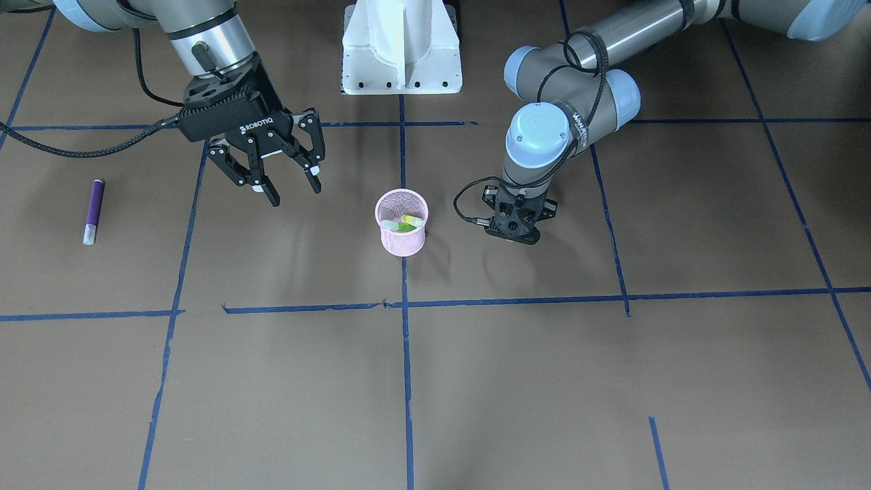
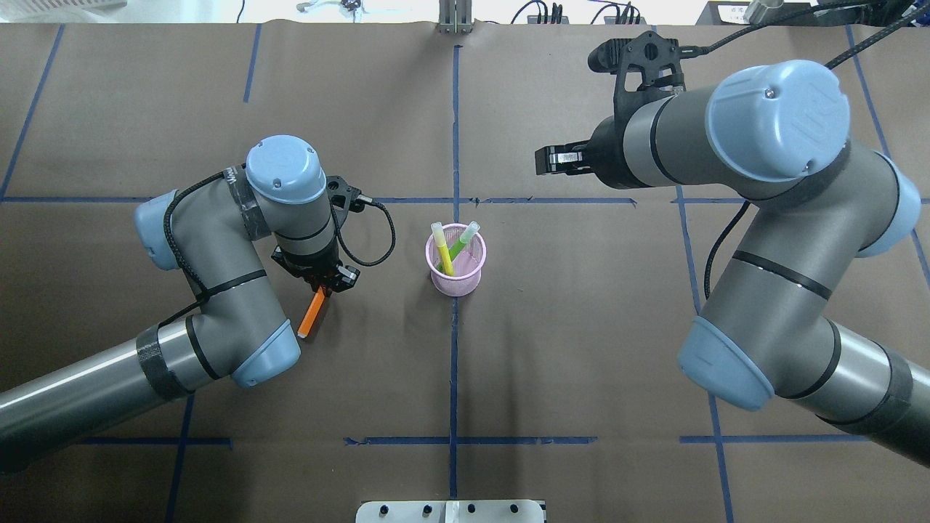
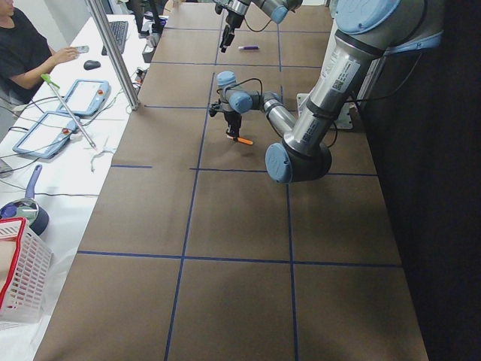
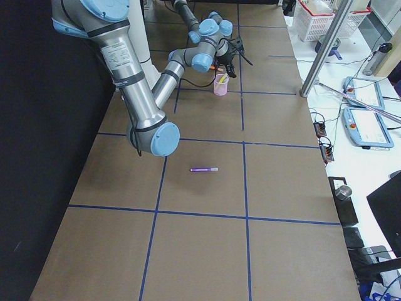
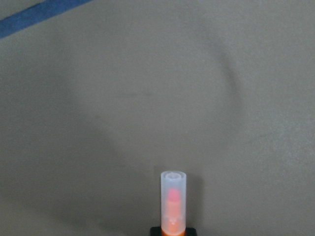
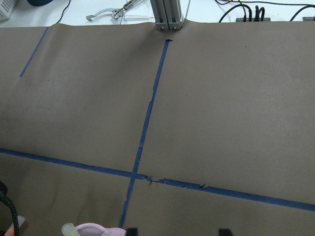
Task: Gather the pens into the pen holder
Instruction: 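Carry the orange marker with the left gripper over the pink cup and release it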
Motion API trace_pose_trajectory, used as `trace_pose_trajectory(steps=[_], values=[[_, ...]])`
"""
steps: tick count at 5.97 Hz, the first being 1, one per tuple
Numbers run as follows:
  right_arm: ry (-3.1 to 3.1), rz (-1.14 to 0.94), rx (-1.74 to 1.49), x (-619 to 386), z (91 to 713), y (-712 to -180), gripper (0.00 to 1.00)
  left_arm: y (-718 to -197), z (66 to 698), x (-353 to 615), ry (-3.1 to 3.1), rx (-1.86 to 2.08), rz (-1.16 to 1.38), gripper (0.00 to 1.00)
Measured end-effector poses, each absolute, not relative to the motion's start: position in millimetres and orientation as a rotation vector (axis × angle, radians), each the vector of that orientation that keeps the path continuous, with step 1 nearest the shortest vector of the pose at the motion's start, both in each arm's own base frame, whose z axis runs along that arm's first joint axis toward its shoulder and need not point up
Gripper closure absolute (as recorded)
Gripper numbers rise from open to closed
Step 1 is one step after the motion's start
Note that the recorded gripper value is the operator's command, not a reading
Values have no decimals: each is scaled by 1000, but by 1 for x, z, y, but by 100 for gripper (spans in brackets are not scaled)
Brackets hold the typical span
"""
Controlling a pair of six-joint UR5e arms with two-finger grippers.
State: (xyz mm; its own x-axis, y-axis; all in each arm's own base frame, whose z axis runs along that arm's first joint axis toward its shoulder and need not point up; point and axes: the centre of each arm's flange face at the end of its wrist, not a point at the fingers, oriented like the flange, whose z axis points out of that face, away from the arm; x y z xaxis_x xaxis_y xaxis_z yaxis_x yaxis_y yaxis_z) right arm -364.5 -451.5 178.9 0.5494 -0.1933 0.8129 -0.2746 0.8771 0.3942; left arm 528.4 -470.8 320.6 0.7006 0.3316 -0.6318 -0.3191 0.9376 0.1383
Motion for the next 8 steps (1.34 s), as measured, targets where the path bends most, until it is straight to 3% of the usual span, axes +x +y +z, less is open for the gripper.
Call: trace_pose_trajectory(steps=[4, 8], values=[[-1009, 62, 537, -354, 172, -454, 37, -476, 202, 452, 878, 242, 238, 100], [-996, 77, 536, -344, 181, -457, 37, -451, 129, 463, 1024, 521, -202, 100]])
